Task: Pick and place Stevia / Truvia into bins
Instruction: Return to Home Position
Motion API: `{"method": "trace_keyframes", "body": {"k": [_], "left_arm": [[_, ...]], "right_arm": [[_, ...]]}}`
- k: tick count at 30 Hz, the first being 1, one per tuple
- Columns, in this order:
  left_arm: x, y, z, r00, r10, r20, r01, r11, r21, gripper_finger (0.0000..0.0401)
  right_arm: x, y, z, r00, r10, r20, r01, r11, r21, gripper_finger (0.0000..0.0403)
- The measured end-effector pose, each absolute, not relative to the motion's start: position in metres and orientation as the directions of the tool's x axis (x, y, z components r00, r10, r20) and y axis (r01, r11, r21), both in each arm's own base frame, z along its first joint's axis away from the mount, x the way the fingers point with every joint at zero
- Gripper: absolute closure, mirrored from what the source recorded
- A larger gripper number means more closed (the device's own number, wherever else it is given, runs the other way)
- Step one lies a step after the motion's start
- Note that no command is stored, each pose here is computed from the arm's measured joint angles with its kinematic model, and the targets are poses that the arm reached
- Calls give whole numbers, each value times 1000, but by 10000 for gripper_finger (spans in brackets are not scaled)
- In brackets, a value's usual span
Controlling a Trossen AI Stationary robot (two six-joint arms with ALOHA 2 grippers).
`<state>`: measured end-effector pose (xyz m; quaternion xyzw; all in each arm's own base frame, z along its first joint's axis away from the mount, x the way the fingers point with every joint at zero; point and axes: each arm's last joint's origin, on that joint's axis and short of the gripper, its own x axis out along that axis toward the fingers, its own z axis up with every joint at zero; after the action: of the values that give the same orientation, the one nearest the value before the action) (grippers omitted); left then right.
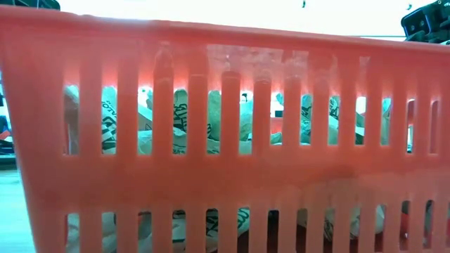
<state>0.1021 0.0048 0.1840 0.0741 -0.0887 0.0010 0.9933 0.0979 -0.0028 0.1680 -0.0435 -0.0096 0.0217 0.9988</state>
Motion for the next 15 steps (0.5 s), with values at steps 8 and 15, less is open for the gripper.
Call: {"method": "trace_keyframes", "body": {"k": [8, 15], "left_arm": [[102, 5, 184, 985, -11, 175, -15, 989, 147, 253], [102, 5, 184, 985, -11, 175, -15, 989, 147, 253]], "right_arm": [[98, -3, 168, 999, 44, 17, -42, 995, -87, 333], [98, -3, 168, 999, 44, 17, -43, 995, -87, 331]]}}
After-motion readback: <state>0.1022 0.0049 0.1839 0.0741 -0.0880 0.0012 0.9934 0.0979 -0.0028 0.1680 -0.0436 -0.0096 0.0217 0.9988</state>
